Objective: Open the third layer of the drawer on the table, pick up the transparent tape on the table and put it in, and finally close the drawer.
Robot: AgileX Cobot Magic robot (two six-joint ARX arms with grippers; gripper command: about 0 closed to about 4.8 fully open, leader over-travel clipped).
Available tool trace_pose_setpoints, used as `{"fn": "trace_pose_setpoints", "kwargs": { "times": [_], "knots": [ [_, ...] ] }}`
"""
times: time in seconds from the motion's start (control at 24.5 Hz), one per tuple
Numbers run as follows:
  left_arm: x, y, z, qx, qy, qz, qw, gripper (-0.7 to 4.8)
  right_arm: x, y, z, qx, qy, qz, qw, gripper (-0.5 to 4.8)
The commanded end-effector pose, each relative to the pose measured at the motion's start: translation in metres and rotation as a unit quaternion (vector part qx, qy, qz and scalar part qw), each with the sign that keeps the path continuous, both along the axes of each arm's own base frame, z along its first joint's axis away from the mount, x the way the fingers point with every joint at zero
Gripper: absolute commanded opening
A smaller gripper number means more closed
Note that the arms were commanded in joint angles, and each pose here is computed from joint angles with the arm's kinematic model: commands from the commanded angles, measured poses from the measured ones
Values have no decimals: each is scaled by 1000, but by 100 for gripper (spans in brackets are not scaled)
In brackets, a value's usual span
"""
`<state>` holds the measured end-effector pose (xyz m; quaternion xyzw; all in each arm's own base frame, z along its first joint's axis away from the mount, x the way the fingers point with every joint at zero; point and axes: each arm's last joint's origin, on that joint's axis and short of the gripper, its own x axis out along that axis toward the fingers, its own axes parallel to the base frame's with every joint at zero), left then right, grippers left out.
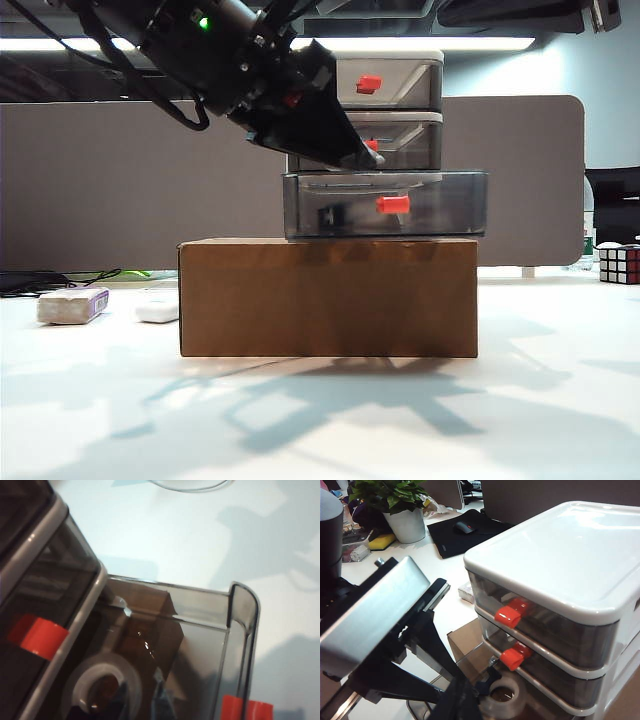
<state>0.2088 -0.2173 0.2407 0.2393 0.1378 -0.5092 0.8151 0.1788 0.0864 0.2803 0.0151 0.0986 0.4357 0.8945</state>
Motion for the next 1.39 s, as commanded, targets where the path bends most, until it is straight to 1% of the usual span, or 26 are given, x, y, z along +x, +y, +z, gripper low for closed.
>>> {"fn": "trace_pose_setpoints", "kwargs": {
  "times": [0.04,0.08,0.12,0.16,0.2,0.24,0.33,0.37,0.41,0.45,0.53,0.78,0.86,0.94,1.1,1.18,1.31,1.39],
  "knots": [
    [-7,1,6,-26,33,-44,998,57,0,0,4,3,-11,2,1000,-5],
    [-13,3,9,-46,75,-82,993,57,-1,0,4,3,-9,1,1000,-5],
    [-17,4,11,-54,97,-105,988,57,-1,0,4,3,-10,1,1000,-5],
    [-19,5,11,-55,110,-117,985,56,-1,0,4,3,-11,1,1000,-5],
    [-24,7,9,-46,135,-129,981,55,-3,-1,5,4,-14,1,1000,-5],
    [-25,8,7,-38,148,-129,980,50,-3,-1,6,5,-15,1,1000,-5],
    [-27,10,-7,6,195,-120,973,46,-5,-2,7,5,-17,-1,1000,-5],
    [-27,11,-11,17,203,-116,972,36,-6,-2,8,5,-19,-3,1000,-5],
    [-25,10,-16,32,207,-102,972,10,-6,-3,8,5,-20,-4,1000,-5],
    [-22,10,-22,54,199,-72,976,-5,-8,-3,10,7,-23,-6,1000,-5],
    [-19,9,-24,64,184,-52,979,-5,-9,-4,11,7,-26,-8,1000,-5],
    [-13,5,-18,38,138,-39,989,-5,-10,-4,11,5,-30,-8,1000,-5],
    [-10,3,-14,30,113,-23,993,-5,-10,-4,11,2,-32,-8,999,-5],
    [-6,2,-11,23,79,5,997,-5,-9,-5,11,1,-33,-17,999,-5],
    [1,0,-7,14,37,42,998,-5,-9,-5,11,-2,-36,-18,999,-5],
    [5,0,-8,11,17,47,999,-5,-9,-5,11,-2,-36,-18,999,-5],
    [14,0,-11,3,7,60,998,-5,-9,-5,11,-3,-37,-18,999,-5],
    [21,-2,-17,6,-4,82,997,-5,-9,-5,11,-3,-36,-18,999,-5]
  ]
}}
